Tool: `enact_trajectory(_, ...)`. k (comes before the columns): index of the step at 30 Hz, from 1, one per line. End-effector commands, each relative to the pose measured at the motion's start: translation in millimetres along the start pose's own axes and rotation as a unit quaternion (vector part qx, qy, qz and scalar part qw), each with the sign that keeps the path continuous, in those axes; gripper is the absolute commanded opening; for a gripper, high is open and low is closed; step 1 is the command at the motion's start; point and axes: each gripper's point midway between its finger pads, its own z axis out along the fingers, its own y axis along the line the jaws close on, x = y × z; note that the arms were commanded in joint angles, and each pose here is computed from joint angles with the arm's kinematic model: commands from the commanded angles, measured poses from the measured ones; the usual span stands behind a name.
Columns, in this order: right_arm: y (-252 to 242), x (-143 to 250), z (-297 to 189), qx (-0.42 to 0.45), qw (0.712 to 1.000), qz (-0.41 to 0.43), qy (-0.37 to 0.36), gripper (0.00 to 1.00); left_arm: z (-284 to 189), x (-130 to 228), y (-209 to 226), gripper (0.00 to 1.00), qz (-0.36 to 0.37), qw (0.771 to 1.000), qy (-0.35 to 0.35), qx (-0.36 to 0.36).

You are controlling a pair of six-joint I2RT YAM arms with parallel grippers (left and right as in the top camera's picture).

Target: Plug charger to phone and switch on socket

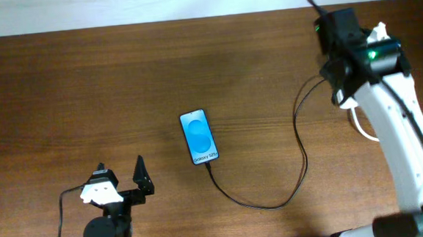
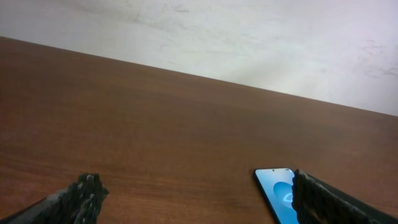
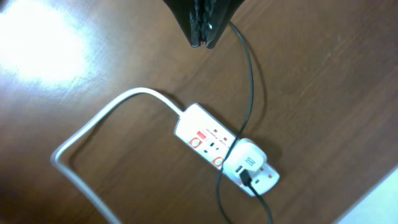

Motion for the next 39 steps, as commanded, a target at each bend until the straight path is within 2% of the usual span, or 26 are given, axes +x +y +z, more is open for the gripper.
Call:
enact_trajectory(1, 15, -1, 43, -0.07, 0.993, -0.043, 0.09, 0.04, 1, 2, 2, 0.99, -0.003, 1.0, 0.0, -0.003)
enact_trajectory(4, 32, -17, 85, -0.171, 0.974, -0.058, 0.138, 0.04, 1, 2, 2, 0.99, -0.003, 1.0, 0.0, -0.003)
enact_trajectory(9, 11, -24, 160, -0.188, 0.962, 0.013, 0.198, 0.04, 1, 2, 2, 0.99, -0.003, 1.0, 0.0, -0.003)
enact_trajectory(12, 16, -20, 190, -0.217, 0.952, 0.01, 0.215, 0.04, 1, 2, 2, 0.99, -0.003, 1.0, 0.0, -0.003)
enact_trajectory(15, 19, -14, 217, -0.222, 0.952, -0.034, 0.208, 0.04, 1, 2, 2, 0.99, -0.003, 1.0, 0.0, -0.003)
enact_trajectory(19, 6, -18, 236, -0.176, 0.966, -0.048, 0.185, 0.04, 1, 2, 2, 0.99, -0.003, 1.0, 0.0, -0.003)
enact_trajectory(28, 7, -32, 245, -0.167, 0.973, -0.049, 0.151, 0.04, 1, 2, 2, 0.99, -0.003, 1.0, 0.0, -0.003)
enact_trajectory(39, 4, -21, 264, -0.152, 0.973, -0.051, 0.163, 0.04, 1, 2, 2, 0.99, -0.003, 1.0, 0.0, -0.003)
